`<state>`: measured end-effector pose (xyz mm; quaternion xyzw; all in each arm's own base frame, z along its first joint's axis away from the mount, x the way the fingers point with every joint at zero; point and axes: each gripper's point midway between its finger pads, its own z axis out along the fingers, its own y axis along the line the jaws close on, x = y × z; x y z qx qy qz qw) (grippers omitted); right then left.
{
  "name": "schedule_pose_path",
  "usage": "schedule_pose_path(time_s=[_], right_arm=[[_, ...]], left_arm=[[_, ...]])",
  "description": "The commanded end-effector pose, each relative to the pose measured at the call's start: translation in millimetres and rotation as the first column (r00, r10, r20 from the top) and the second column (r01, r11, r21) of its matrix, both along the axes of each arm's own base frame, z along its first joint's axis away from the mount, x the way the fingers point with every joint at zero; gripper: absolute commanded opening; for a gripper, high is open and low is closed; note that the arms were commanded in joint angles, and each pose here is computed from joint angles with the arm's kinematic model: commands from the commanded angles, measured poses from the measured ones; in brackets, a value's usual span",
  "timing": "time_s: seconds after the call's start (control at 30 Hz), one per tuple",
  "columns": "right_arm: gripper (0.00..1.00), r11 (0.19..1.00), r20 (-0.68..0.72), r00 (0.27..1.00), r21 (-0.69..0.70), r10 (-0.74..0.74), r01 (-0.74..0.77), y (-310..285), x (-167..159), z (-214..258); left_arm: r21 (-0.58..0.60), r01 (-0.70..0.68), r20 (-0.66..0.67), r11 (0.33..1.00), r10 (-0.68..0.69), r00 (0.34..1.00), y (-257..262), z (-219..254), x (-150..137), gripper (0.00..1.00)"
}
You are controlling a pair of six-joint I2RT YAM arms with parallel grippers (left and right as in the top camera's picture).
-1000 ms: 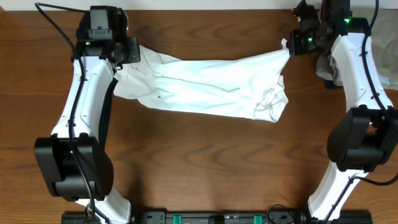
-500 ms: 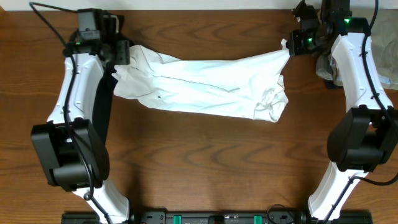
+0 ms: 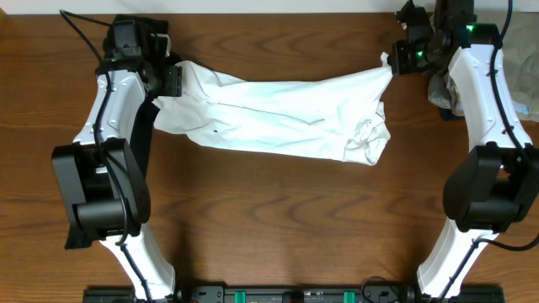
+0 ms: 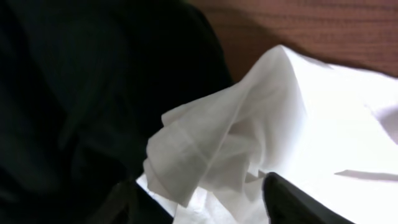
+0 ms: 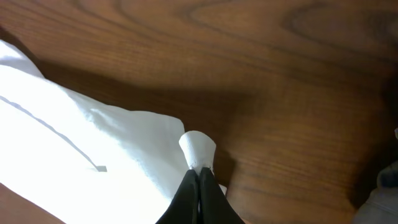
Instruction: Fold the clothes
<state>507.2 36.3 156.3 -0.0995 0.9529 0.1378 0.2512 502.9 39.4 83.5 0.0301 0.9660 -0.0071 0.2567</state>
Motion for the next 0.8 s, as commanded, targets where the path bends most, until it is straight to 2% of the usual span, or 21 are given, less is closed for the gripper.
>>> schedule_pose_path(time_s=[0.0,0.2,0.33,0.47,0.77], right_arm=[[0.01,1.0,0.057,0.998,-0.01,0.009,-0.008,1,3,23],[0.01,1.0,0.056,0.998,-0.023,0.003,-0.001,-1,3,22],[0.01,1.0,0.056,0.998,-0.023,0.002,-0.001,-1,3,22],[0.01,1.0,0.056,0.998,-0.023,0.003,-0.001,-1,3,22],[0.01,0.999,0.145,0.989,-0.031,0.012,-0.007,-1,20,33]], left_arm=[[-0.005,0.025,0.015,1.0,-0.025,1.0,-3,0,4,0.54],[-0.003,0.024,0.028,1.0,-0.024,0.999,-3,1,6,0.26],[-0.003,0.024,0.026,1.0,-0.024,0.999,-3,1,6,0.14],[-0.001,0.024,0.039,1.0,-0.024,0.999,-2,3,9,0.06],[0.059,-0.074,0.153,0.996,0.064,0.986,17,43,33,0.06]])
